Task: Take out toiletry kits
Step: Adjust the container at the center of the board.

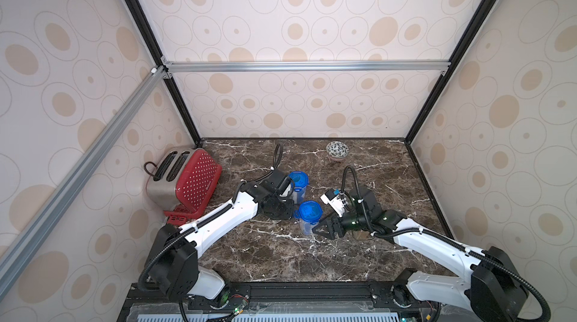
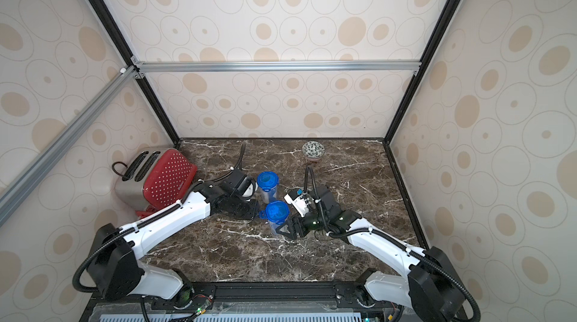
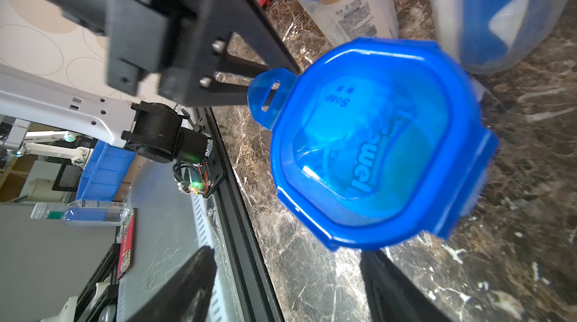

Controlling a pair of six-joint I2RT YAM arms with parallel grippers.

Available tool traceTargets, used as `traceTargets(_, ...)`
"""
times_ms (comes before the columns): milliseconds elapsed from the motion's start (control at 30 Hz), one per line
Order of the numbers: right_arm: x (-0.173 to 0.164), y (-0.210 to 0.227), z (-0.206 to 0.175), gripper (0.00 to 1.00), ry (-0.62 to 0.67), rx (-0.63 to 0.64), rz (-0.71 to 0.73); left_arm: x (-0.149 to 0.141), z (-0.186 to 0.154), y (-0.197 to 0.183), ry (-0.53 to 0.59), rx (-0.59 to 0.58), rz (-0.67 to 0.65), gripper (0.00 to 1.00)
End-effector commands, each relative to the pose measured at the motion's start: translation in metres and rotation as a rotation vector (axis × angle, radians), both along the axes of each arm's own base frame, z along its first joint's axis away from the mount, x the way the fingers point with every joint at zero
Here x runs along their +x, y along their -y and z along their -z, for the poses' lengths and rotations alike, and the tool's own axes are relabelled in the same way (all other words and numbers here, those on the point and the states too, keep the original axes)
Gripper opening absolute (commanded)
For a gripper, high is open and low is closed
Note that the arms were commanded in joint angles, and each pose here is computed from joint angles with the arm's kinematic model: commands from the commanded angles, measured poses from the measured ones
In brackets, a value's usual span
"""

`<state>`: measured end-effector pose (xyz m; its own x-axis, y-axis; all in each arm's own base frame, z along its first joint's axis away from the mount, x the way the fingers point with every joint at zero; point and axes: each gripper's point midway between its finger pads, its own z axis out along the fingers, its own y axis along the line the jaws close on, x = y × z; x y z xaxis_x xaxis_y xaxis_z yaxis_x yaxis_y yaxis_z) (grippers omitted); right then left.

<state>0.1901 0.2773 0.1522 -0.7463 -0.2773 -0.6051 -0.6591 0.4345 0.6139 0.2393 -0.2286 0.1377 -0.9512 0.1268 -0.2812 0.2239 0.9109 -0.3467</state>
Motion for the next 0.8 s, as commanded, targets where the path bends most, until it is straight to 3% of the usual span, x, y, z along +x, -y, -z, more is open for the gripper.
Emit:
traceTargets(0, -0.003, 0.001, 0.001, 0.78, 0.02, -0.007, -0.002, -0.01, -0.021, -0.018, 0.026, 0.039, 0.006, 0.38)
traceTargets(267, -0.014, -0.009, -0.01, 0.76, -0.015, 0.078, -0.071, -0.012, -0.067, 0.02, 0.068, -0.202, 0.091, 0.34)
traceTargets(767, -0.018, -0.02, -0.01, 0.75, -0.04, 0.111, -0.114, 0.013, -0.069, 0.055, 0.062, -0.274, 0.125, 0.32)
